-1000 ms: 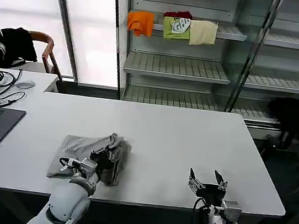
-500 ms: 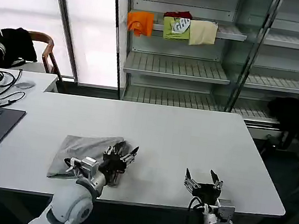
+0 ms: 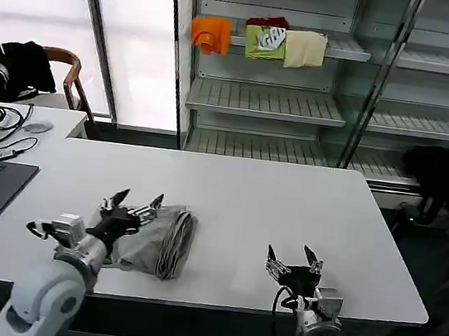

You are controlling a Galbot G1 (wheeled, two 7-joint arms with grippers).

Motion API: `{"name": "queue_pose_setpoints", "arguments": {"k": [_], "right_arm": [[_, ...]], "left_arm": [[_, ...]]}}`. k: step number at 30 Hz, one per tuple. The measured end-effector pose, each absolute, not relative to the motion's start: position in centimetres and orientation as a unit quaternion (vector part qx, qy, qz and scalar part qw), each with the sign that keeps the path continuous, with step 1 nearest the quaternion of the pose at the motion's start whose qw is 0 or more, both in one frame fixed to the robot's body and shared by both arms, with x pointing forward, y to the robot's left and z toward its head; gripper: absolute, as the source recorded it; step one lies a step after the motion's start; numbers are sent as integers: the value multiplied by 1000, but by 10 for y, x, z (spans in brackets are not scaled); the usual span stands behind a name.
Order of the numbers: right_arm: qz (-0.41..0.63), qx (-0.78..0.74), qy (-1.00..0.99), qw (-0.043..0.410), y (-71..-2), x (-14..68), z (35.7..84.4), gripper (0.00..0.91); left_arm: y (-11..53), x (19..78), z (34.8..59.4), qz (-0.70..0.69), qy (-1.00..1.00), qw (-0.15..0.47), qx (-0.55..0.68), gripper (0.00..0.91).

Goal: Fold and organize the clothes.

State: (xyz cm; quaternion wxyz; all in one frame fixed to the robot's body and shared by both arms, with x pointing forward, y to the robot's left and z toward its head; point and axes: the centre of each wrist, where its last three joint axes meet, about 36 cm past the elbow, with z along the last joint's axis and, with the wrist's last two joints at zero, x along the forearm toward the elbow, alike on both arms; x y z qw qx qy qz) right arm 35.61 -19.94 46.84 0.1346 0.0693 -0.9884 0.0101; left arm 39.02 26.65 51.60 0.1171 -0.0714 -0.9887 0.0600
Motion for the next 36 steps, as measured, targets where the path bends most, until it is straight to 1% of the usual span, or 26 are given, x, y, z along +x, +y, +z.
{"name": "queue_pose_setpoints", "arguments": {"k": [6,16,27,36], "right_arm": [[12,77,-988,133,-197,360,470,907],[13,81,-988,130,-197,363,472,907],[15,82,-988,131,-197,363,472,907],[14,82,-988,130,-196,364,473,907]], "left_arm": [[304,390,507,62,-989,132,-20,907],[341,391,478,71,-983,169,16,907],[357,394,447,82,-977,198,24,907],[360,393,430,88,-973,213,19,907]]}}
